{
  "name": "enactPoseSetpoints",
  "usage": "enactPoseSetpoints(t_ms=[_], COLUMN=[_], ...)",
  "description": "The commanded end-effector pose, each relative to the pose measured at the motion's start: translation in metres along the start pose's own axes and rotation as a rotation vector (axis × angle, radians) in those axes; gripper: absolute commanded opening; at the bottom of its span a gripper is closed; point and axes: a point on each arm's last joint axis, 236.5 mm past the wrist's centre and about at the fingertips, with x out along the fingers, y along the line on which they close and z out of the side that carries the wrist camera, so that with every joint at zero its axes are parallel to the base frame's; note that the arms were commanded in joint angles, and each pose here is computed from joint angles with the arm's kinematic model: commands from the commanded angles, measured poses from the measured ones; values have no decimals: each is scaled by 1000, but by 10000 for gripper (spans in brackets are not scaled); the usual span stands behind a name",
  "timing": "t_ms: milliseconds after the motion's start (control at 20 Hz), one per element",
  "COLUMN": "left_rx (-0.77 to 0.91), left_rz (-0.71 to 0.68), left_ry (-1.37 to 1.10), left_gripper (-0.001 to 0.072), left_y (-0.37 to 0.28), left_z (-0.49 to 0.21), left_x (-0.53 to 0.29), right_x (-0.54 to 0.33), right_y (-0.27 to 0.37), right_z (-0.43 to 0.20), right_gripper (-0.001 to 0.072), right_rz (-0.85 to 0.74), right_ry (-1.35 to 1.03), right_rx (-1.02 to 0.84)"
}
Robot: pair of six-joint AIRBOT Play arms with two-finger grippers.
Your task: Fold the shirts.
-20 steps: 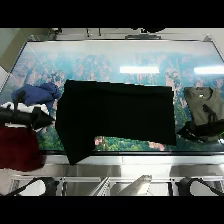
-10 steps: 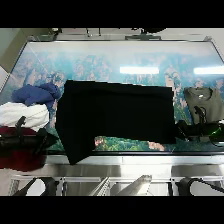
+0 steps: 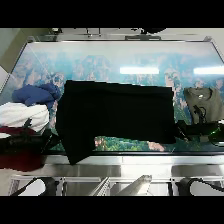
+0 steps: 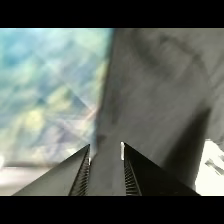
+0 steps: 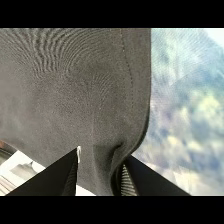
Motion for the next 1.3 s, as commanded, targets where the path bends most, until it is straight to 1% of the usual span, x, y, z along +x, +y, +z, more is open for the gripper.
enactPoseSetpoints(t_ms=[0, 200, 350, 400, 450, 550, 600, 700, 800, 900, 950, 1100, 1150, 1250], left_rx=[65, 123, 135, 125, 117, 119, 127, 161, 222, 302, 317, 388, 414, 437], left_rz=[55, 44, 39, 35, 31, 10, -13, -149, -287, -285, -275, -282, -288, -297], left_ry=[40, 95, 66, 47, 29, -2, -18, -76, -137, -164, -174, -183, -182, -227], left_gripper=[240, 230, 33, 33, 33, 33, 33, 33, 34, 33, 33, 33, 33, 33], left_y=[4, -16, -19, -18, -17, -20, -27, -63, -106, -124, -129, -149, -157, -169], left_z=[17, 23, 27, 29, 31, 32, 34, 39, 42, 36, 32, 17, 13, 18], left_x=[23, 36, 27, 22, 17, 6, -1, -23, -57, -82, -88, -92, -91, -92], right_x=[0, 0, 0, 0, 1, 1, 0, -8, -29, -55, -63, -70, -70, -73], right_y=[3, 4, -4, -4, -4, -3, 0, 9, 15, 11, 10, 8, 13, 39], right_z=[-4, -17, -25, -26, -26, -28, -29, -24, -7, 12, 15, 15, 18, 31], right_gripper=[338, 338, 337, 331, 219, 71, 14, 14, 13, 13, 14, 14, 14, 15], right_rz=[13, 19, -9, -9, -8, -4, 8, 21, 21, 6, 10, 22, 43, 149], right_ry=[15, 69, 99, 101, 102, 107, 111, 108, 47, -40, -61, -74, -85, -140], right_rx=[-1, -11, -8, -2, -2, 1, 3, -24, -28, 24, 35, 45, 39, 11])
